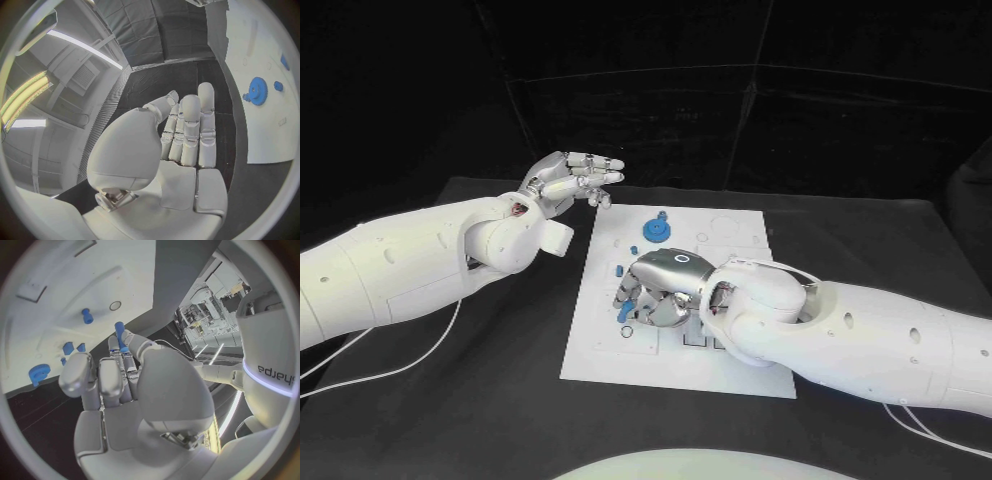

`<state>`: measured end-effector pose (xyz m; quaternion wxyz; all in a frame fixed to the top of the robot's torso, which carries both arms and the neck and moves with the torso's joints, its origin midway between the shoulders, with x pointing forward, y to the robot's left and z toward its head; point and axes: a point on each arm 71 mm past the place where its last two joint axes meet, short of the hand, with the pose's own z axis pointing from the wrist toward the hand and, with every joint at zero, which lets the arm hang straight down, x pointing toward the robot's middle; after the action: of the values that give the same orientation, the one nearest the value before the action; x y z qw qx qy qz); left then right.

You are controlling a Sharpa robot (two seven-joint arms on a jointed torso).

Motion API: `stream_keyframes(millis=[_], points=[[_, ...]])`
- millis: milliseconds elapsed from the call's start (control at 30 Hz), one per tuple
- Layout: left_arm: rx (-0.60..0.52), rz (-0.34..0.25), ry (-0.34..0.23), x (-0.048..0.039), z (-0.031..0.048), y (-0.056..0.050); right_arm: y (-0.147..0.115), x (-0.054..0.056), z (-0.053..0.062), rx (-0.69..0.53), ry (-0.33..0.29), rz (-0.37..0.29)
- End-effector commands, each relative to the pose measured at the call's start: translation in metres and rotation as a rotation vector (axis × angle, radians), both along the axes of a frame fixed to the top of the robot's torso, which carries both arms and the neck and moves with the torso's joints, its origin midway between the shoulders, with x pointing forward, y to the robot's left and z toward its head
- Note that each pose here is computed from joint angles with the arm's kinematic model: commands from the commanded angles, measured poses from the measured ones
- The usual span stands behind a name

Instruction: Assemble the parts on the task board

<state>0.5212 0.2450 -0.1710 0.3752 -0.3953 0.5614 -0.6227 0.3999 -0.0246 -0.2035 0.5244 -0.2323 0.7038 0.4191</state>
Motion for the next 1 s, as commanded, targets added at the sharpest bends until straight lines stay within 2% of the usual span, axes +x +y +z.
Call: stream_keyframes(millis=[33, 333, 700, 1000], points=[[-0.011, -0.011, -0.005, -0.0001, 0.0015, -0.0017, 0.0047, -0.0018, -0.0081, -0.090, -0.012, 0.049], [-0.009, -0.008, -0.003, -0.0001, 0.0013, -0.0001, 0.0079, -0.0014, -0.0163, -0.141, -0.003, 0.043], [-0.007, -0.006, -0.002, 0.0004, 0.0010, 0.0008, 0.0041, 0.0009, -0.0157, -0.160, -0.059, 0.004], [-0.007, -0.006, -0.001, 0.0005, 0.0009, 0.0009, 0.0053, -0.0007, -0.0171, -0.190, -0.056, 0.014]])
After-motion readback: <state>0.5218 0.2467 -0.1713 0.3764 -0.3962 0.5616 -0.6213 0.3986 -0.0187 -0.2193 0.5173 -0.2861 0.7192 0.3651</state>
